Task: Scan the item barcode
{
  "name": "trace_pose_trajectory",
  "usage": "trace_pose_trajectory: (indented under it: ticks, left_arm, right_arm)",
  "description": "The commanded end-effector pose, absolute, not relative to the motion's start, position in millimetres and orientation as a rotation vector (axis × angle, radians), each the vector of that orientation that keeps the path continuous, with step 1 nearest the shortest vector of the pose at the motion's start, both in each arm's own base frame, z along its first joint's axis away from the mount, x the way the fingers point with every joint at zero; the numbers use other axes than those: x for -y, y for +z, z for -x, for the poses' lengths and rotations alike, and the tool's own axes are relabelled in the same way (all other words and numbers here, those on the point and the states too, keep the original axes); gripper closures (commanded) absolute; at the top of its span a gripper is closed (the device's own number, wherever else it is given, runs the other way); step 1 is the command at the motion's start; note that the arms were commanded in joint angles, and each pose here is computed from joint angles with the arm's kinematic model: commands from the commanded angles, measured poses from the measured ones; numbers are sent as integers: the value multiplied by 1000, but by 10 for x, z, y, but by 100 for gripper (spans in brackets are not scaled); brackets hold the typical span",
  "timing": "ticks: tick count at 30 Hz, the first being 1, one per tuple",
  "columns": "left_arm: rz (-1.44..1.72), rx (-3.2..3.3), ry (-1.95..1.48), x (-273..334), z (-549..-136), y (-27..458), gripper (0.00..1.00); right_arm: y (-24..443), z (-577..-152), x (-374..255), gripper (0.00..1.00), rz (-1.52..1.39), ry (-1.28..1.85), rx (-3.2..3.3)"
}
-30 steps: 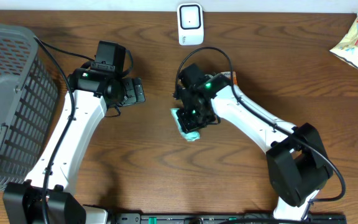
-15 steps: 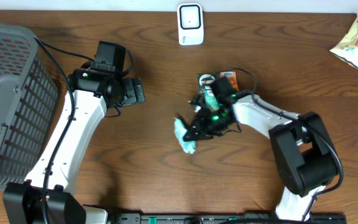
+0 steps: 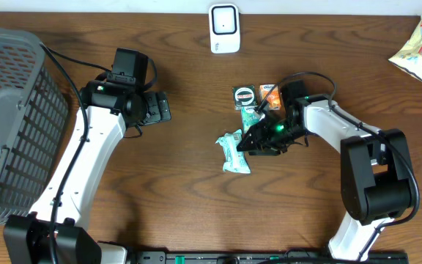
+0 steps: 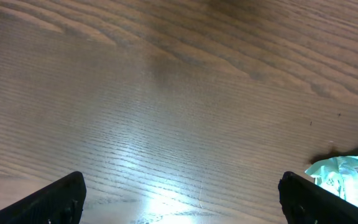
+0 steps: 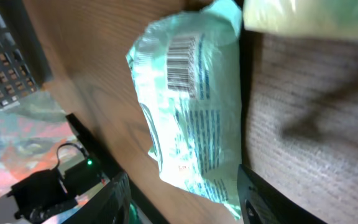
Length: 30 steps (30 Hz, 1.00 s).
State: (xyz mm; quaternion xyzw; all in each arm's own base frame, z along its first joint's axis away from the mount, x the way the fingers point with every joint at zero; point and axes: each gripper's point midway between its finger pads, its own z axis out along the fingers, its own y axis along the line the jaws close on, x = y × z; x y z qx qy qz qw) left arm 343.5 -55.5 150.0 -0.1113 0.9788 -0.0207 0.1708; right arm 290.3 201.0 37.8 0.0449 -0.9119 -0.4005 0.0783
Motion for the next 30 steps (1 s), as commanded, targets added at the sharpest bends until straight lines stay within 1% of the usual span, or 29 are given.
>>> trace_pose_trajectory:
  ticks: [1,3,7,10,13,15,17,19,20,25,30]
  left_arm:
    - [317,-2778,-38,516,-3441,1508,2]
    - [317,-2778,-38,516,-3441,1508,2]
    - [317,-2778,-38,516,-3441,1508,2]
    - [317,-2778,-38,516,-3441,1508,2]
    - [317,-2778,-38,516,-3441,1508,2]
    - [317,-2778,-38,516,-3442,1508,2]
    - [317,-2778,-38,516,-3441,1508,2]
    - [317,-2778,-38,516,-3441,1508,2]
    - [317,-2778,-38,516,-3441,1508,2]
    - [317,-2778,-38,516,-3441,1508,2]
    - [317,-2778,-38,516,-3441,1508,2]
  right_arm:
    - [307,-2921,-2002,49,-223,-1134,2776]
    - [242,-2905,-1972,49,-225,-1053,2804]
    - [122,-2863,-1939,54,-178,-898,2841]
    - [94,-2797,-2004,55,-208,-887,2825]
    - [52,-2724,-2051,60,-230,-875,2808]
    - [17,-2676,-2086,66,-248,-868,2798]
    - [-13,-2655,-2117,79,-269,-868,2799]
    - [-15,-2658,-2148,96,-285,-876,2804]
    - [-13,-2669,-2158,99,-291,-880,2808]
    - [106,-2793,-2209,99,-317,-908,2840]
    - [529,-3047,-2309,99,-459,-986,2925]
